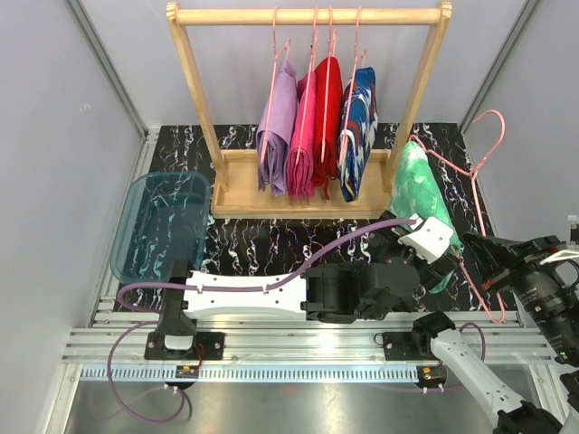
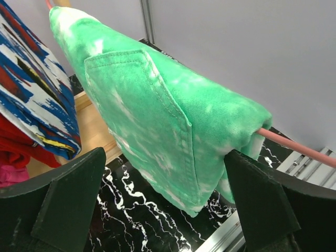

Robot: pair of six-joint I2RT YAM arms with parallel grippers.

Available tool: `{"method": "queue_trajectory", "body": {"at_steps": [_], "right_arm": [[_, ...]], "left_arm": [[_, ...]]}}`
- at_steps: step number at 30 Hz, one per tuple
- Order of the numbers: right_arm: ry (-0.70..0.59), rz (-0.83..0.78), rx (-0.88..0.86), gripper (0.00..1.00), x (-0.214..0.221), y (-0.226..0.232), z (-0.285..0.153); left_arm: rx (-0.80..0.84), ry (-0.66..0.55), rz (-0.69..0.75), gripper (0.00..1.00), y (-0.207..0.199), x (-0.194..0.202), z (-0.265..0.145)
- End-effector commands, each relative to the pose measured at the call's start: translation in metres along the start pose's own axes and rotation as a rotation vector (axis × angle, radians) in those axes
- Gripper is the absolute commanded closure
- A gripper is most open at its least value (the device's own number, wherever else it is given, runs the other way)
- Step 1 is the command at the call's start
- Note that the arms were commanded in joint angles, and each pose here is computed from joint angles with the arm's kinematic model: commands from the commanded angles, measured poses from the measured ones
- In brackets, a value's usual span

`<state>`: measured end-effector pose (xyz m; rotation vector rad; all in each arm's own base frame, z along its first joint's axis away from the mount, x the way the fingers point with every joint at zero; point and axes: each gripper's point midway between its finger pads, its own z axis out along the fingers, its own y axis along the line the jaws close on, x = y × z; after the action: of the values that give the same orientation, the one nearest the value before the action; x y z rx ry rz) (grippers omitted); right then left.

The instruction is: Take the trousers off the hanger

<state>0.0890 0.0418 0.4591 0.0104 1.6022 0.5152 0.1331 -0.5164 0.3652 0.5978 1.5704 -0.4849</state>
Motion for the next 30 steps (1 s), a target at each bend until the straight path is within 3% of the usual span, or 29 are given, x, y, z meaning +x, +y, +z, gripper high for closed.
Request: {"method": "queue_trajectory", "body": {"at_steps": [1,18,20,23,25,27,30], "right_arm": [[-0.281,0.036,-0.039,1.00,-0.074,0.016,-0.008],[-0.289,0.085,-0.134,1.00,-0.089,0.037,-0.028],[-0.285,0.089,-0.135,1.00,-0.088,0.038,-0.029],[-0.278,0.082,-0.131,1.00,-0.087,0.037,-0.029],[-0.280,0.084,-0.139,1.00,-0.087,0.038,-0.031],[-0.271,0.088,-0.173,1.00,-0.085,0.044,-0.033],[-0.257,0.094,-0.180,1.00,-0.082,0.045,-0.032]], "left_arm": [[0.057,-0.068,-0.092,0.01,-0.005,-0.029,0.000],[0.016,-0.029,-0.022,0.01,-0.002,-0.011,0.017],[0.020,-0.032,-0.017,0.07,-0.003,-0.012,0.017],[0.021,-0.043,-0.021,0.28,-0.003,-0.017,0.017],[0.012,-0.050,-0.021,0.24,-0.001,-0.020,0.017],[0.001,-0.065,-0.032,0.07,0.001,-0.026,0.017],[0.003,-0.083,-0.046,0.14,0.002,-0.036,0.016]]}}
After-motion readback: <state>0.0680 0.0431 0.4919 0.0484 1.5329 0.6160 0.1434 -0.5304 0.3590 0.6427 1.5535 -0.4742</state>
